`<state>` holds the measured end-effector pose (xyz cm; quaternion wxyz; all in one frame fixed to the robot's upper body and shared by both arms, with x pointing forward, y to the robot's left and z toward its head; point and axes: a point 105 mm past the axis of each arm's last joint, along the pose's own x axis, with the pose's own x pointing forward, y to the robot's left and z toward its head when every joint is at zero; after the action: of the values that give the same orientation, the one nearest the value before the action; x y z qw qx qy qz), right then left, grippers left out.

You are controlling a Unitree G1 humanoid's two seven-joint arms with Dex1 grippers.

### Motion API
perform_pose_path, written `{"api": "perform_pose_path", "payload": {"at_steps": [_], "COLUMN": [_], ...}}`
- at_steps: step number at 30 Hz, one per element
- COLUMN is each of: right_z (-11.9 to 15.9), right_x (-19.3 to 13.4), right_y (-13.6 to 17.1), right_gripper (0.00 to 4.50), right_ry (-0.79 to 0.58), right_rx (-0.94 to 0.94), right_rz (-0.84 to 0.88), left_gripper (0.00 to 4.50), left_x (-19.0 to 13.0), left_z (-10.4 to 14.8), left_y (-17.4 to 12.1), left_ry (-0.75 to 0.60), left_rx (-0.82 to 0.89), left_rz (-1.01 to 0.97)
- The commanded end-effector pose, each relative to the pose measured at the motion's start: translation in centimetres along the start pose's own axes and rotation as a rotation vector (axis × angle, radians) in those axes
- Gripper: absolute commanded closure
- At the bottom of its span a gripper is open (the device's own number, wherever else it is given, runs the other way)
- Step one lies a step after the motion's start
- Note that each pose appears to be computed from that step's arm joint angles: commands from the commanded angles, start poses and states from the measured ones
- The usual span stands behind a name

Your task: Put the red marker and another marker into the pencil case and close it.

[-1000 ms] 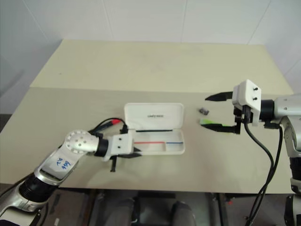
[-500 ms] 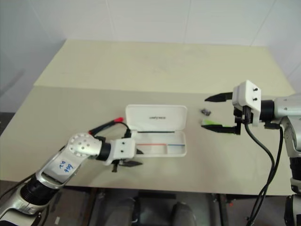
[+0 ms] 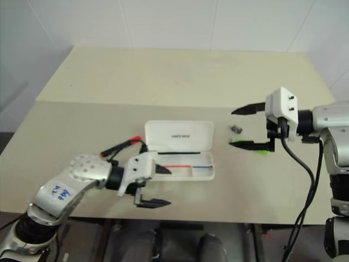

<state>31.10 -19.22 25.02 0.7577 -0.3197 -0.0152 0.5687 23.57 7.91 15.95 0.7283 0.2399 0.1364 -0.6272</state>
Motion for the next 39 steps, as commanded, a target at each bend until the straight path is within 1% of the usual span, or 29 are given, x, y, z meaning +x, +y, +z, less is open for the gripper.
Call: {"api": "perform_pose_path", "payload": {"at_steps": [1, 4, 5, 7, 8, 10, 12, 14, 16, 18, 21, 25, 27, 32, 35, 39], "right_z": [0.8, 1.0, 1.1, 1.8, 2.2, 3.1, 3.5, 3.6, 3.9, 4.4, 4.8, 5.0, 5.2, 5.3, 5.5, 5.5], "right_x": [0.0, 0.1, 0.1, 0.2, 0.2, 0.3, 0.3, 0.3, 0.2, 0.2, 0.3, 0.8, 1.0, 1.2, 1.2, 1.2], "right_y": [-0.4, -0.5, -0.5, -0.1, 0.1, 0.3, 0.3, 0.3, 0.6, 1.0, 1.5, 2.2, 2.6, 3.1, 3.3, 3.4], "right_gripper": [0.0, 0.0, 0.0, 0.0, 0.0, 0.0, 0.0, 0.0, 0.0, 0.0, 0.0, 0.0, 0.0, 0.0, 0.0, 0.0], "right_ry": [-0.018, -0.023, -0.028, -0.065, -0.088, -0.128, -0.142, -0.136, -0.143, -0.151, -0.147, -0.113, -0.12, -0.122, -0.123, -0.12], "right_rx": [-0.046, -0.053, -0.054, -0.049, -0.048, -0.052, -0.056, -0.061, -0.068, -0.078, -0.091, -0.104, -0.099, -0.093, -0.094, -0.091], "right_rz": [0.014, 0.024, 0.029, 0.049, 0.059, 0.067, 0.062, 0.057, 0.06, 0.064, 0.067, 0.073, 0.076, 0.075, 0.074, 0.072], "left_gripper": [0.01, 0.01, 0.01, 0.01, 0.01, 0.01, 0.01, 0.01, 0.01, 0.01, 0.01, 0.01, 0.01, 0.01, 0.57, 1.8], "left_x": [-3.2, -7.6, -9.3, -12.4, -13.7, -15.4, -16.1, -16.0, -14.8, -13.0, -11.3, -9.8, -9.2, -7.6, -7.5, -7.6], "left_z": [1.4, 2.3, 2.7, 2.6, 1.9, -0.5, -2.1, -3.3, -4.0, -4.8, -6.2, -7.6, -8.9, -10.7, -11.4, -10.8], "left_y": [-0.1, 0.8, 1.5, 3.2, 4.2, 6.7, 8.4, 9.8, 11.4, 12.4, 13.5, 13.8, 13.7, 12.8, 12.9, 12.9], "left_ry": [-0.024, -0.043, -0.064, -0.076, -0.041, 0.079, 0.141, 0.179, 0.152, 0.126, 0.14, 0.163, 0.215, 0.26, 0.302, 0.275], "left_rx": [0.027, 0.032, 0.03, 0.009, -0.002, -0.032, -0.045, -0.036, -0.05, -0.073, -0.078, -0.091, -0.083, -0.075, -0.054, -0.044], "left_rz": [0.083, 0.205, 0.267, 0.406, 0.471, 0.597, 0.659, 0.679, 0.668, 0.619, 0.573, 0.501, 0.483, 0.423, 0.442, 0.433]}}
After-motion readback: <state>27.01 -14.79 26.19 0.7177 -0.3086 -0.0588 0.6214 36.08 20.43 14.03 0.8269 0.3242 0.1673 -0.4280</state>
